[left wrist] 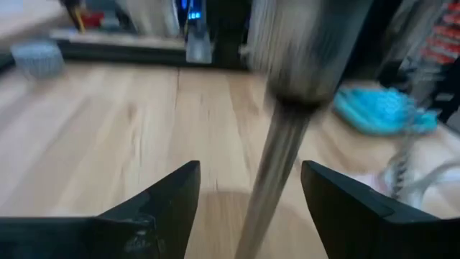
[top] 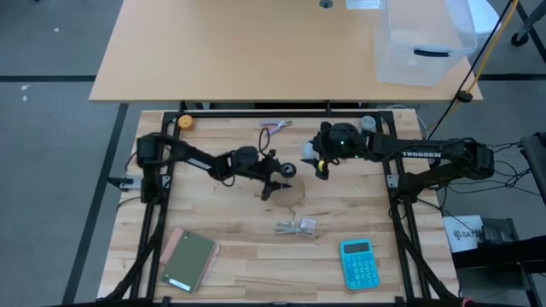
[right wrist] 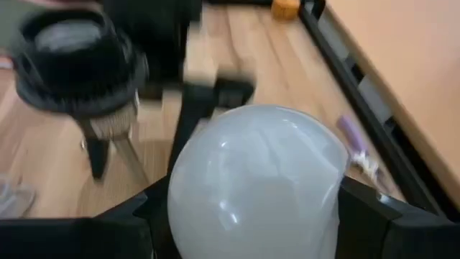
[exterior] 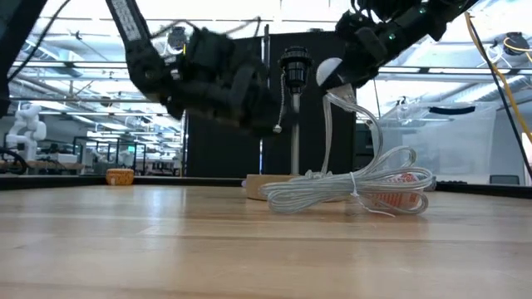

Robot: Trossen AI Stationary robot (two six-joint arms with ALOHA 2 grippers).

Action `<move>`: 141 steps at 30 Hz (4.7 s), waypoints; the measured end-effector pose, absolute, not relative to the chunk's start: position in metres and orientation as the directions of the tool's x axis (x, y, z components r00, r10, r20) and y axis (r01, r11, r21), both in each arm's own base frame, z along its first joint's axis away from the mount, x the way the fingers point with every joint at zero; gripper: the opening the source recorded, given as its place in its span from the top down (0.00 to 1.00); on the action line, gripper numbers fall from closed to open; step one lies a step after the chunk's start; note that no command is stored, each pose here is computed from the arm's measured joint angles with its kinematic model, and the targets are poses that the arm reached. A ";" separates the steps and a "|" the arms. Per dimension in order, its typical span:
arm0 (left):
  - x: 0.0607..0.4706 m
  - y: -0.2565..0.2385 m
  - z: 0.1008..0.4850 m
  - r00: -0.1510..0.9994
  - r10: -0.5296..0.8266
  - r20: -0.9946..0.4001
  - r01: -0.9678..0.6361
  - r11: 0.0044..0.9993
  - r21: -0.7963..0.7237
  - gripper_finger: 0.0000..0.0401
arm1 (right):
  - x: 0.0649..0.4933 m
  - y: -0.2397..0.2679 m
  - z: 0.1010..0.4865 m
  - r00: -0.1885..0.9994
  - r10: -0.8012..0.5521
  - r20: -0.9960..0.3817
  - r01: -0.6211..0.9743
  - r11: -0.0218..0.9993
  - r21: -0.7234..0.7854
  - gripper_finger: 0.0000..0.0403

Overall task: Screw lightbulb
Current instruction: Remove the light bulb from the brown lamp, then return to Home Position

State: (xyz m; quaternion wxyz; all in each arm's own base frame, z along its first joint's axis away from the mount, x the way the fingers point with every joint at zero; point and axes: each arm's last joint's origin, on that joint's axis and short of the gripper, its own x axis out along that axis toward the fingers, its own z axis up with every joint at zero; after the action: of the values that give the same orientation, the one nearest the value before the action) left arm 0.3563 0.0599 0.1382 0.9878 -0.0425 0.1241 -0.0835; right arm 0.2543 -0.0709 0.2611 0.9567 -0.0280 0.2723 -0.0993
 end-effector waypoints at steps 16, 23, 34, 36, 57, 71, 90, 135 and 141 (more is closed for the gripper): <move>0.293 0.056 0.201 0.963 -0.070 -0.259 0.071 0.997 -0.007 0.37 | 0.235 -0.065 0.218 0.673 -0.156 -0.723 0.255 0.967 0.028 0.38; 0.230 0.052 0.198 0.979 0.012 -0.204 -0.019 0.999 -0.034 0.44 | 0.225 -0.053 0.187 0.650 -0.094 -0.754 0.292 0.947 0.133 0.38; 0.159 0.042 0.164 0.988 0.137 -0.077 -0.146 0.983 -0.114 0.87 | 0.208 -0.028 0.143 0.689 -0.039 -0.724 0.370 0.878 0.305 0.38; 0.152 0.041 0.158 0.987 0.147 -0.067 -0.154 0.979 -0.132 0.93 | 0.205 -0.024 0.137 0.701 -0.037 -0.713 0.376 0.868 0.324 0.38; 0.142 0.038 0.163 0.992 0.126 0.025 -0.125 0.991 -0.038 1.00 | 0.195 -0.017 0.121 0.724 -0.113 -0.681 0.426 0.849 0.313 0.38; 0.129 0.034 0.168 0.992 0.127 0.018 -0.127 0.991 -0.037 1.00 | 0.203 -0.017 0.106 0.711 -0.115 -0.694 0.446 0.836 0.318 0.36; 0.111 0.029 0.169 0.990 0.142 0.006 -0.141 0.989 -0.031 1.00 | 0.203 -0.017 0.120 0.771 -0.107 -0.628 0.364 0.883 0.297 0.17; 0.096 0.024 0.166 0.990 0.143 0.006 -0.143 0.989 -0.024 1.00 | 0.094 -0.010 0.200 0.982 -0.173 0.079 0.181 0.975 -0.125 1.00; 0.096 0.024 0.167 0.990 0.144 0.007 -0.144 0.989 -0.023 1.00 | 0.095 -0.009 0.178 0.987 -0.132 0.093 0.142 0.982 -0.122 1.00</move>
State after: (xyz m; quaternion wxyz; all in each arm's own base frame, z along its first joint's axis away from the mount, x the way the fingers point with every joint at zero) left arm 0.0962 0.0244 0.1665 0.9973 -0.0114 -0.0041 0.0720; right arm 0.0953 -0.0089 0.1784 0.9947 -0.0641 -0.0423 -0.0689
